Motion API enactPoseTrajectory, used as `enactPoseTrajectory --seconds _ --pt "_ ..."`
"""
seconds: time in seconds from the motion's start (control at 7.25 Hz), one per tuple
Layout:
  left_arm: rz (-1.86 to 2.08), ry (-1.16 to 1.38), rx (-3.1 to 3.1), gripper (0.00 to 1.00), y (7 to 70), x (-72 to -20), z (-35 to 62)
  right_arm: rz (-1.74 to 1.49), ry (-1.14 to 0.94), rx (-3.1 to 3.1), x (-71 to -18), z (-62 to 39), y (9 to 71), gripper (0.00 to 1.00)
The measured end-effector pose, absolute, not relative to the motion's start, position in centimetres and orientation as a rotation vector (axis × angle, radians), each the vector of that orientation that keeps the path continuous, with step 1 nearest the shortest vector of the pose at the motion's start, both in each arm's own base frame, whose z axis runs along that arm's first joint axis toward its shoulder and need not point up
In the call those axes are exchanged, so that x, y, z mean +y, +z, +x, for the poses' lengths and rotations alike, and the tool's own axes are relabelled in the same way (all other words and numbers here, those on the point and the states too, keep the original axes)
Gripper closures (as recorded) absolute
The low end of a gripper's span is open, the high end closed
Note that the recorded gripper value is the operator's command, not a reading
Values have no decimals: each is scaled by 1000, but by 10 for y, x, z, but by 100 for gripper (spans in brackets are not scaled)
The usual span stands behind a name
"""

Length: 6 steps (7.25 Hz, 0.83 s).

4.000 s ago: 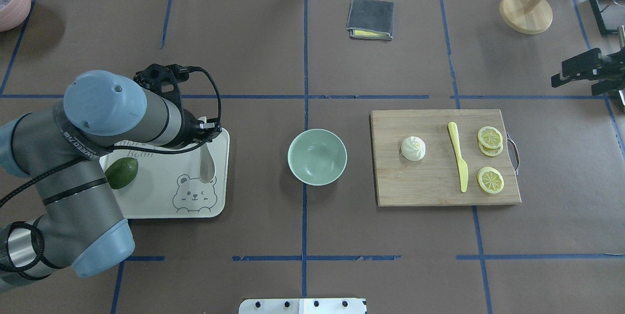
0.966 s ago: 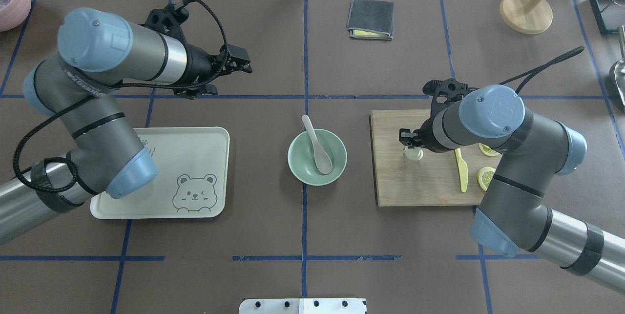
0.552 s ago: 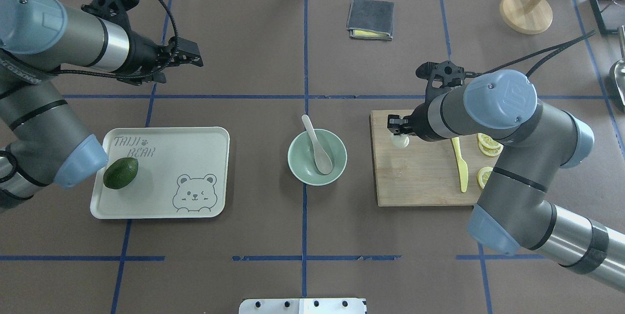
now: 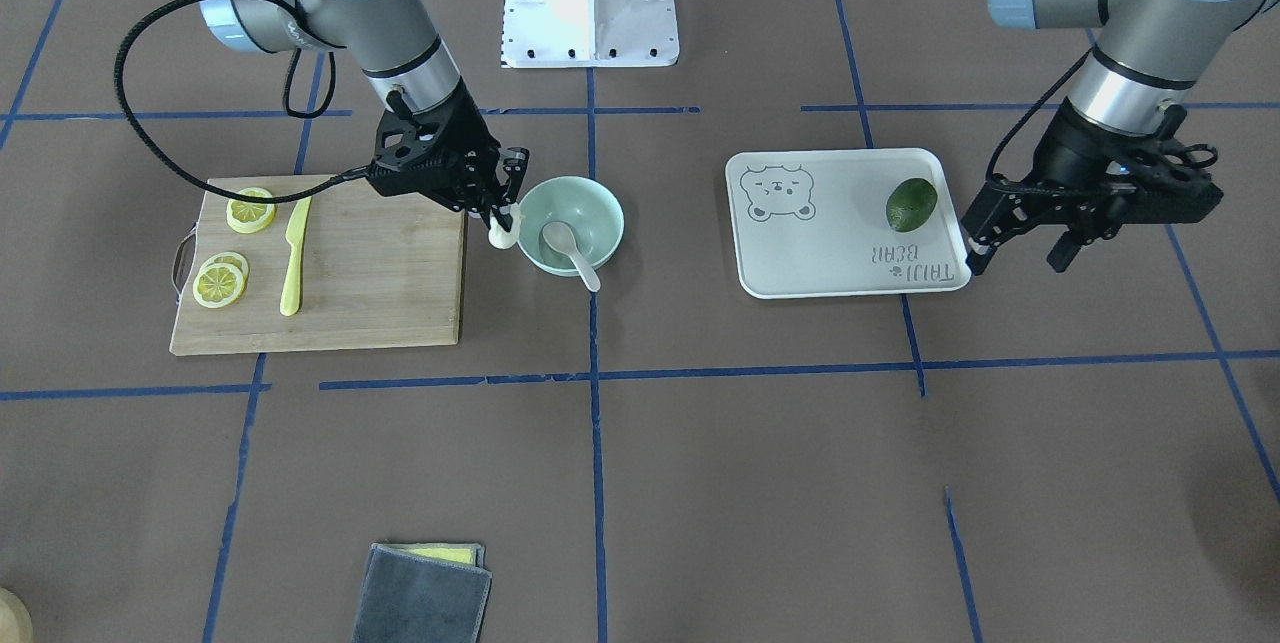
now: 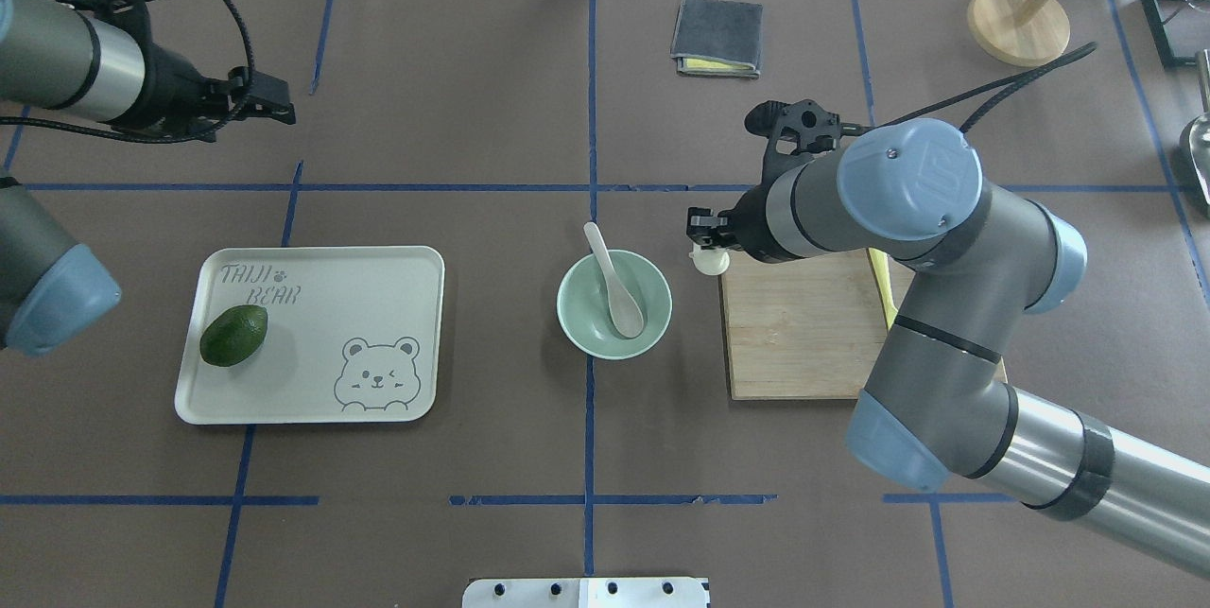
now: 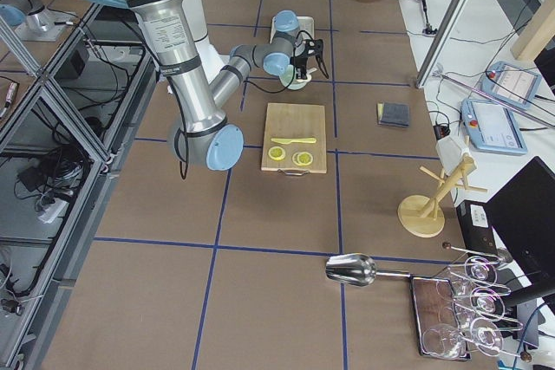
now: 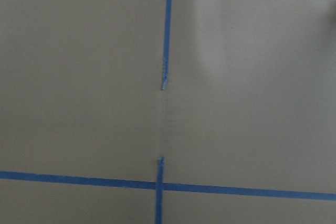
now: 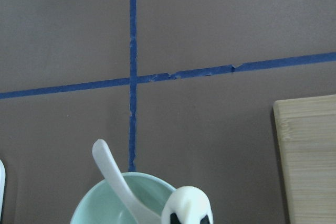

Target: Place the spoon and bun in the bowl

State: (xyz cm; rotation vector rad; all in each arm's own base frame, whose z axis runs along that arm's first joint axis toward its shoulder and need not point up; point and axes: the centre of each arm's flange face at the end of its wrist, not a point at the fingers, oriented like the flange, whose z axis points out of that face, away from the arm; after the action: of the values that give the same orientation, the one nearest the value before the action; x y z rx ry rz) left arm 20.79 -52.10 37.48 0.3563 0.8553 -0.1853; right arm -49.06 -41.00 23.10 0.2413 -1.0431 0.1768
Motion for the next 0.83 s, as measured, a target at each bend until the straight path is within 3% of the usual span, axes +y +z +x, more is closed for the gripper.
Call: enactPoseTrajectory --seconds 0.14,0.28,0.41,0.83 --pt "386 -140 808 0 394 -521 182 244 173 -1043 -401 -507 226 99" --pt "411 -91 768 0 410 -522 158 243 168 -1048 -395 -517 221 13" --pt "428 -48 736 0 425 -522 137 237 174 -1057 -393 -523 214 0" --pt "435 15 672 0 459 -519 104 225 201 -1077 -395 -534 197 0"
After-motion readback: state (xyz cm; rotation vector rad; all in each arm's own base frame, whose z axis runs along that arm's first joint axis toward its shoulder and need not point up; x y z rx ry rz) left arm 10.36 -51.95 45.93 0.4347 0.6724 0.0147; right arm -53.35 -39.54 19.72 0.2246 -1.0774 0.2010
